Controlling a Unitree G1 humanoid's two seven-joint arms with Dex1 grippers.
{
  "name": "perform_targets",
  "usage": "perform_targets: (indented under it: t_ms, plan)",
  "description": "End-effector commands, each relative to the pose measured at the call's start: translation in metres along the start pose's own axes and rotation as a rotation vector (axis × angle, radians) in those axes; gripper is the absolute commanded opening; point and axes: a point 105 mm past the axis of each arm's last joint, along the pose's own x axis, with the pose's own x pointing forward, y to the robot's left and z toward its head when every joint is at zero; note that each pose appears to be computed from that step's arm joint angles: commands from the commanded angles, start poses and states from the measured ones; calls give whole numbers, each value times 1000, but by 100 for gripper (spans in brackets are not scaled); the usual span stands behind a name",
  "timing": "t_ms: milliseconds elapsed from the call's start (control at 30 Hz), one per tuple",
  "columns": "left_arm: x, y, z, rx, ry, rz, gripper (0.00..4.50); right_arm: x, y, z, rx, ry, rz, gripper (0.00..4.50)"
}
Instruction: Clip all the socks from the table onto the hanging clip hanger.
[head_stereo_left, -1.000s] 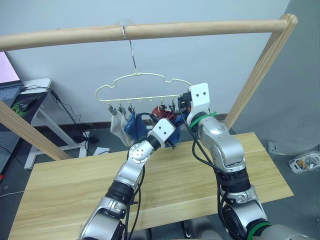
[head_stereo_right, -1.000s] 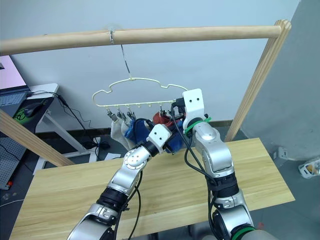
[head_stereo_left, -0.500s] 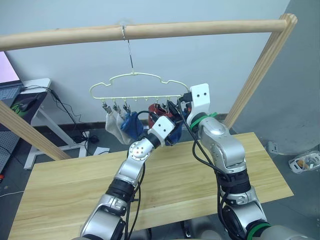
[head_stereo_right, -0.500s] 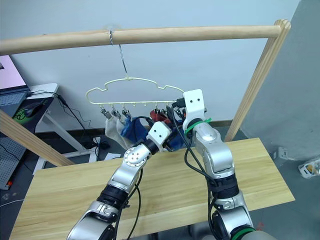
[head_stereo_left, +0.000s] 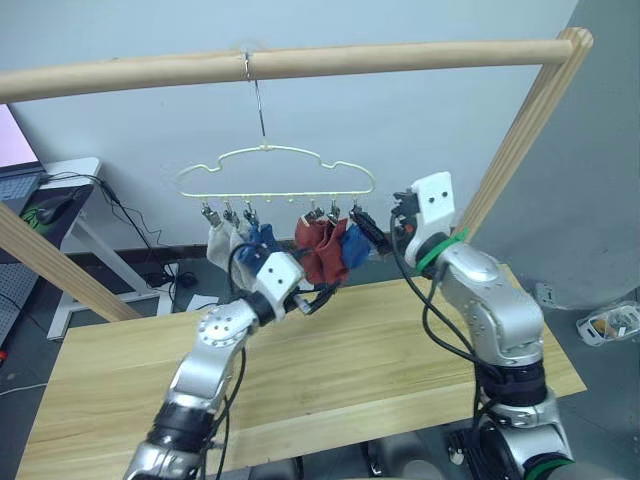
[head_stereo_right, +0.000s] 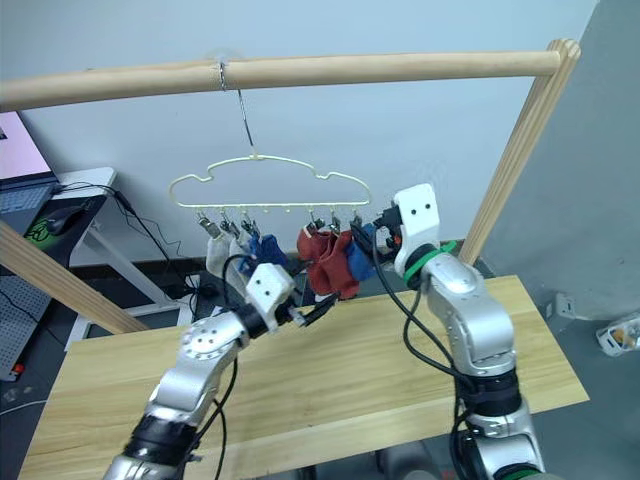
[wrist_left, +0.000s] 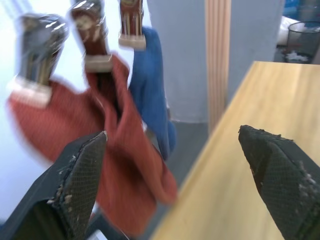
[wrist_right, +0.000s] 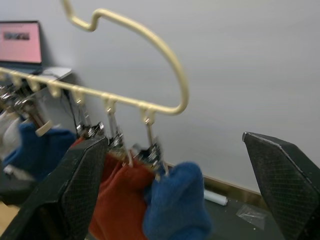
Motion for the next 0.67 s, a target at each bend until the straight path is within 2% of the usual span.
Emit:
perform_targets:
  t_ms: [33,167,233,367,500,667]
  plan:
    - [-34,16,18,-30,11,9,444,-23,2,12,-109,-14,160,450]
    - [-79,30,17,-31,127,20,444,-43,-6,6,-217,43,274,450]
    - [-106,35,9,-29,226,56,444,-52,-14,5,-282,59,303,450]
    - [-146,52,4,-34,334,150,444,-63,-32,7,-341,78,340,450]
    - [-170,73,7,-59,365,223,444,-73,-40,4,-371,125,412,450]
    - [-178,78,7,-92,378,267,444,-74,-46,3,-385,146,438,450]
